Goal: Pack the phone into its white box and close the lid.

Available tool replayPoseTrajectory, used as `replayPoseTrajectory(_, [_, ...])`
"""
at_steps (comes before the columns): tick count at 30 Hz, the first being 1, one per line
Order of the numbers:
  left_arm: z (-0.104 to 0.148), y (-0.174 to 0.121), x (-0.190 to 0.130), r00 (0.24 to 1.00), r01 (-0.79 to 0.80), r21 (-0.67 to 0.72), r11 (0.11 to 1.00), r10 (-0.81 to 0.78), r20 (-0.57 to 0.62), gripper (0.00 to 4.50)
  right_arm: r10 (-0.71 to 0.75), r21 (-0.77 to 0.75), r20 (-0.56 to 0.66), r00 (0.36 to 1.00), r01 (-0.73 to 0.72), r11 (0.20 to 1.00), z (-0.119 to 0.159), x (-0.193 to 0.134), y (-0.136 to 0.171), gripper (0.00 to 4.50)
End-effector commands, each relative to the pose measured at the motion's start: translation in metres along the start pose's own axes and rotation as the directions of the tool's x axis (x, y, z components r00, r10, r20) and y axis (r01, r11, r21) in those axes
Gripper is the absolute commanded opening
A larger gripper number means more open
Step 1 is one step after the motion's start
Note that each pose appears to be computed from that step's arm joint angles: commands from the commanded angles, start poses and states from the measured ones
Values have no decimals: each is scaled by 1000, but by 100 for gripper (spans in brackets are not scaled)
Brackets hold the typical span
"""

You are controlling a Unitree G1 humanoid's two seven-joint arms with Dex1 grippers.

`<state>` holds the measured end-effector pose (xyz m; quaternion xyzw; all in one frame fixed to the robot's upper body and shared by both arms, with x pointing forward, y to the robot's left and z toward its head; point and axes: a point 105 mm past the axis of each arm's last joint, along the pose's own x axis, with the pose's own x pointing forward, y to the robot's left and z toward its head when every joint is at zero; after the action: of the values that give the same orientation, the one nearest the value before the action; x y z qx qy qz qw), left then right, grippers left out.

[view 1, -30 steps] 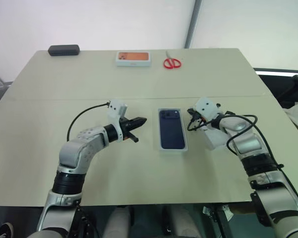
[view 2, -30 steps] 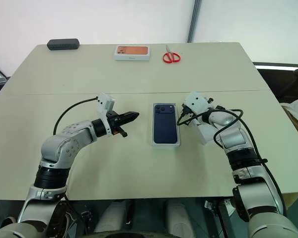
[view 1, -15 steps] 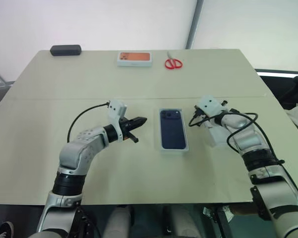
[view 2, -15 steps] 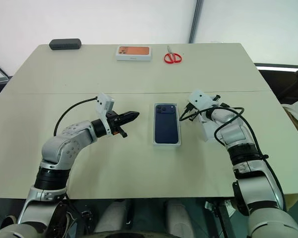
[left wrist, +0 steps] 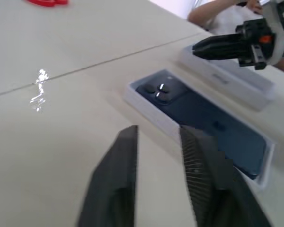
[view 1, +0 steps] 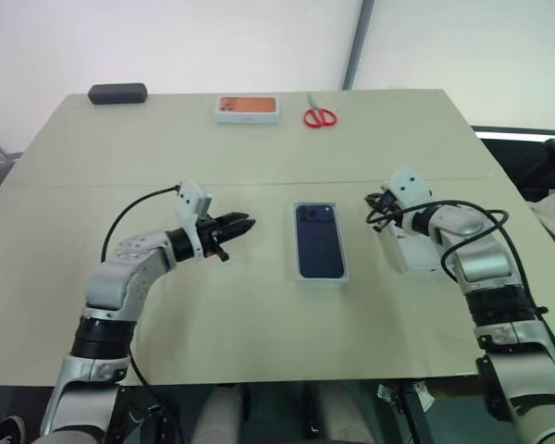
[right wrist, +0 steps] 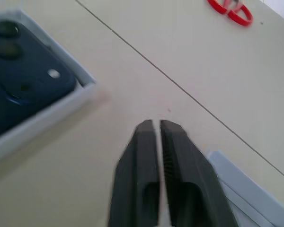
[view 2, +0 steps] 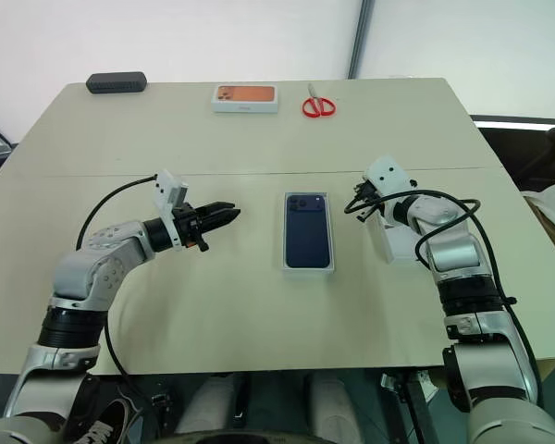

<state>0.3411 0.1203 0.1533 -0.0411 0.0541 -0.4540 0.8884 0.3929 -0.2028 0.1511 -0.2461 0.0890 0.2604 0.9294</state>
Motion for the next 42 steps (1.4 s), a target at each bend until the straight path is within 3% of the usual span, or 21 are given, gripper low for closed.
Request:
replayPoseTrajectory(1, [22,7,-6,998,-3,78,997,-2,64,333,-30,11,29,999,30,999,12,-12,-8,228])
replayPoseTrajectory(3, [17,12,-6,999,-10,88,996,6,45,439,-32,23,23,999,32,999,11,-10,-4,336])
replayPoseTrajectory(5, [16,21,-5,997,-55,108,993,49,57,450,-37,33,16,999,36,999,9,-5,2,427])
replayPoseTrajectory(6, [17,23,-4,996,-65,114,991,58,64,450,-43,37,24,999,42,998,10,-3,3,439])
replayPoseTrajectory(13, [20,15,-1,994,-52,142,988,38,98,450,-63,73,48,997,59,996,15,-2,-3,439])
replayPoseTrajectory(19, [21,8,-15,994,-6,259,966,-22,104,450,-13,123,51,999,7,992,14,-10,1,439])
replayPoseTrajectory(27, [10,-11,-32,985,145,361,921,-169,35,450,1,146,-168,986,23,989,-16,-44,4,439])
replayPoseTrajectory(32, [7,-18,-36,967,238,379,894,-254,-7,450,23,178,-275,961,27,984,-16,-60,8,439])
replayPoseTrajectory(39, [7,-25,-31,943,315,397,862,-330,-31,450,-12,245,-369,929,110,963,-26,-60,3,439])
replayPoseTrajectory(42, [4,-28,-28,934,341,401,850,-354,-42,450,-39,293,-356,934,151,944,-16,-50,-6,439])
